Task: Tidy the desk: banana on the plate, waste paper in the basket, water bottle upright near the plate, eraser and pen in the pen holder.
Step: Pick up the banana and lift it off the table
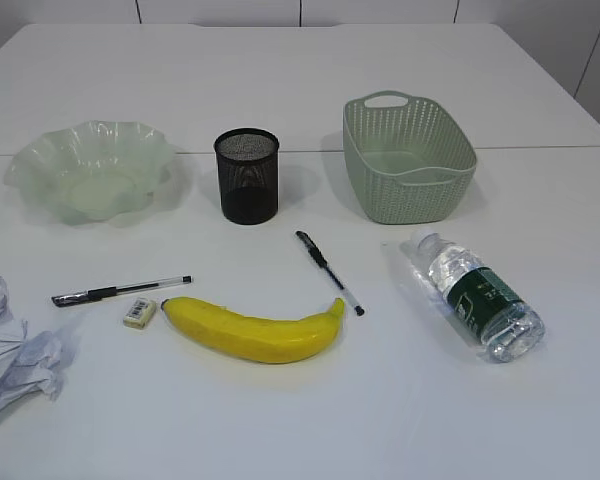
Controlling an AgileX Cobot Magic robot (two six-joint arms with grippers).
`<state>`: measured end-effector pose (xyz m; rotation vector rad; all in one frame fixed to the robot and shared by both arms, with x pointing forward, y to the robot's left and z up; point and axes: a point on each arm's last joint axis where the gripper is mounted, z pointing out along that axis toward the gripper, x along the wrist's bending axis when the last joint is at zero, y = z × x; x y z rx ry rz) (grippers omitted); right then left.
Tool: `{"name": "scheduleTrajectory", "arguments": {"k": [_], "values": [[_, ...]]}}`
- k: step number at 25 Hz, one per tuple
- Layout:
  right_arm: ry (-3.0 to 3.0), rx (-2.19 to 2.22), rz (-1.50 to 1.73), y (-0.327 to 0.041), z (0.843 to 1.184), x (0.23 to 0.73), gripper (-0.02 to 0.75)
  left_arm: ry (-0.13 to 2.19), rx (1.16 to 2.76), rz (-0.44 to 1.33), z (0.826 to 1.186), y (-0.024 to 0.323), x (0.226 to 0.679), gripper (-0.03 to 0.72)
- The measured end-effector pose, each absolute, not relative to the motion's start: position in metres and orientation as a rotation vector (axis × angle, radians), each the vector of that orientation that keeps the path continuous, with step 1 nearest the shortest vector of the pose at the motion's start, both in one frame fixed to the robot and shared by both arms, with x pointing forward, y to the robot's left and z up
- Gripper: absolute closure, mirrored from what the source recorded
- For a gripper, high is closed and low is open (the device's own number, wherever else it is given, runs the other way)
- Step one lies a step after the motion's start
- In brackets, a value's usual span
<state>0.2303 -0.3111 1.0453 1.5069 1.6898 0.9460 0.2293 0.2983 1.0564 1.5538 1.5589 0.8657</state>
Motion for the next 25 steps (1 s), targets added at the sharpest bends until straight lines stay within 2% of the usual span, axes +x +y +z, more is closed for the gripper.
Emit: {"name": "scheduleTrajectory", "arguments": {"k": [20, 25], "values": [[1.689, 1.508, 0.947, -0.3111, 1.0453, 0.2303, 0.167, 1.559, 1.554, 0.866, 1.0564, 0.2983, 0.2293, 0.201], [1.689, 1.508, 0.947, -0.3111, 1.0453, 0.2303, 0.167, 1.559, 1.554, 0.866, 1.0564, 0.2983, 0.2293, 0.223]]}}
